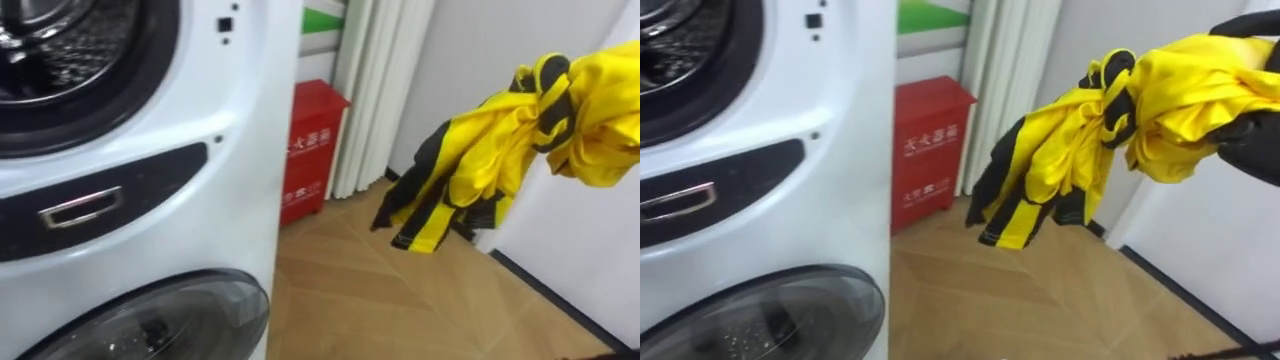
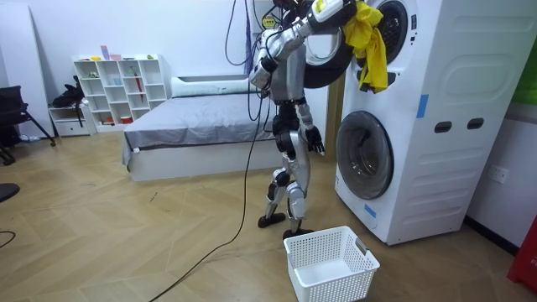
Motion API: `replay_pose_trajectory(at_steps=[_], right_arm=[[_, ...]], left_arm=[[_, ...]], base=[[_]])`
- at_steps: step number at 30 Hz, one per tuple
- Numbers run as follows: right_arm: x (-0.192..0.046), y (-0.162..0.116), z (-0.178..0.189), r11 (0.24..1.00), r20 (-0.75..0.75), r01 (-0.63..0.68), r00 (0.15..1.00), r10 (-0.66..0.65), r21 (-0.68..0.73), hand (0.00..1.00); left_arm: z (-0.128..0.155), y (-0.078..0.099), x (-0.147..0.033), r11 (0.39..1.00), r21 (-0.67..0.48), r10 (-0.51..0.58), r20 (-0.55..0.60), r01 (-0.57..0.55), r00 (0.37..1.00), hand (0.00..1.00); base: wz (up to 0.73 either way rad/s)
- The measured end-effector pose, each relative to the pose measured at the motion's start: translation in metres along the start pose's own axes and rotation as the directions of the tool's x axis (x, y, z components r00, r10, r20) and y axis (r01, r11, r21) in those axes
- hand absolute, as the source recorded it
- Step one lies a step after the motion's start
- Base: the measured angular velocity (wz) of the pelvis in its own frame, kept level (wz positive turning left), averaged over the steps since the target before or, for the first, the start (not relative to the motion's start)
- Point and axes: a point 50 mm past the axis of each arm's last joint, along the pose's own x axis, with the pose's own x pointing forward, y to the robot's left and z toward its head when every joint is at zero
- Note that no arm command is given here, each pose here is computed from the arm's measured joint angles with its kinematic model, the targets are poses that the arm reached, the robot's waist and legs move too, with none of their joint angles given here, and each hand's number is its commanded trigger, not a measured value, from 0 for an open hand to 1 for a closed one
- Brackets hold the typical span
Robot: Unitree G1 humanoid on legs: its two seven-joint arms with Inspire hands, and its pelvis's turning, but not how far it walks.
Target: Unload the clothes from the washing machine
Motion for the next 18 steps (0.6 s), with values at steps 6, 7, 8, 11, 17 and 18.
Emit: replay_pose_trajectory(at_steps=[6,7,8,11,17,18], right_arm=[[0.000,0.000,-0.003,0.999,-0.009,-0.007,1.000,0.007,0.040,1.00],[0.000,0.000,-0.006,0.999,-0.022,-0.008,1.000,0.009,0.047,1.00],[0.000,0.000,-0.011,0.999,-0.044,-0.008,0.999,0.010,0.050,1.00],[-0.005,0.004,-0.026,0.998,-0.120,-0.019,0.992,0.026,0.060,1.00],[-0.038,0.028,-0.090,0.980,-0.403,-0.027,0.909,0.106,0.196,1.00],[-0.042,0.028,-0.095,0.980,-0.429,-0.030,0.896,0.114,0.199,1.00]], left_arm=[[-0.004,-0.001,0.000,1.000,0.011,-0.017,-0.032,0.017,0.999,0.00],[-0.004,-0.002,0.000,1.000,0.022,-0.021,-0.035,0.021,0.999,0.00],[-0.003,-0.002,0.000,0.999,0.029,-0.023,-0.040,0.024,0.999,0.00],[0.000,-0.005,0.000,0.998,0.055,-0.032,-0.036,0.034,0.999,0.00],[0.022,-0.018,0.001,0.992,0.103,-0.075,0.013,0.073,0.997,0.00],[0.023,-0.019,0.001,0.991,0.112,-0.078,0.017,0.076,0.997,0.00]], base=[[-0.10],[-0.17],[-0.16],[-0.12],[-0.20],[-0.26]])
